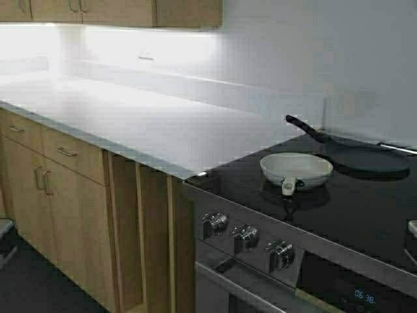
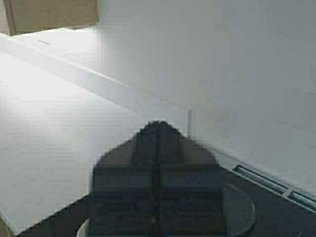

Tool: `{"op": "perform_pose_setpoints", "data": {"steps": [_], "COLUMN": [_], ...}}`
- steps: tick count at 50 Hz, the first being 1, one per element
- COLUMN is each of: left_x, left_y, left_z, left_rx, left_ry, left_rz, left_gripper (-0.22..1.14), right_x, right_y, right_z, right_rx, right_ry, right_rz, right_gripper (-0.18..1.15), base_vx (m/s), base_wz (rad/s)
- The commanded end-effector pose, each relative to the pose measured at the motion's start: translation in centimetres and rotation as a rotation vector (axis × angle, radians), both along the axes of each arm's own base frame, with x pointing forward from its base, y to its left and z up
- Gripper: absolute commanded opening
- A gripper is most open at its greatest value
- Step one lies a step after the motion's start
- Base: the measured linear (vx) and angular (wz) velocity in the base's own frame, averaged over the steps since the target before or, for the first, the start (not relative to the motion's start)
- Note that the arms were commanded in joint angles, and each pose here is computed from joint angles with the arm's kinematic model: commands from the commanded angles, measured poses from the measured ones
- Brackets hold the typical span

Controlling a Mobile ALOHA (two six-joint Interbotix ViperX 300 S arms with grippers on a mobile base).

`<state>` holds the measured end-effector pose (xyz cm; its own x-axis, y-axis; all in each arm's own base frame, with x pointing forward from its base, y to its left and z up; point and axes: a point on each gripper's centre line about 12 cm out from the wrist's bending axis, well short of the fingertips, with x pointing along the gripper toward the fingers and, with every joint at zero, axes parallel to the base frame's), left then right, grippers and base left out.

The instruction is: Wash the pan

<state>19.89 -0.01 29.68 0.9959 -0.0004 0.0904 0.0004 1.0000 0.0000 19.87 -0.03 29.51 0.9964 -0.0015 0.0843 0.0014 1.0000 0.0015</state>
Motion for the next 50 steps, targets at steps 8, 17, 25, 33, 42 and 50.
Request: {"op": "perform_pose_setpoints", "data": {"steps": [8,17,25,33,42,50], "left_x": [0.2,1.3,3.0,5.1,7.3,9.2], "left_y": [-0.2,-1.2,-3.7,-6.8,-10.5,-13.3], "left_z": [-0.2,-1.4,-3.3,-5.8,-10.4,-14.6], "left_rx": [-0.11,-0.239,-0.337,-0.377,-0.483,-0.573], "left_ry": [0.005,0.073,0.185,0.267,0.363,0.444], "left_rz": [-0.019,-0.074,-0.165,-0.262,-0.357,-0.471], "left_gripper": [0.5,1.08,1.0,1.0,1.0,1.0], "right_x": [0.3,0.3,0.3,0.3,0.3,0.3], "right_y": [0.1,0.2,0.2,0.2,0.2,0.2], "right_z": [-1.0,-0.8,-0.9,-1.0,-1.0,-1.0], "right_rx": [-0.008,-0.014,-0.014,-0.014,-0.018,-0.018], "right_ry": [0.035,0.029,0.031,0.034,0.043,0.048], "right_rz": [0.007,0.008,0.008,0.008,0.009,0.009], "right_gripper": [0.06,0.06,0.06,0.06,0.06,0.06], "base_vx": [0.0,0.0,0.0,0.0,0.0,0.0], "base_wz": [0.0,0.0,0.0,0.0,0.0,0.0]}}
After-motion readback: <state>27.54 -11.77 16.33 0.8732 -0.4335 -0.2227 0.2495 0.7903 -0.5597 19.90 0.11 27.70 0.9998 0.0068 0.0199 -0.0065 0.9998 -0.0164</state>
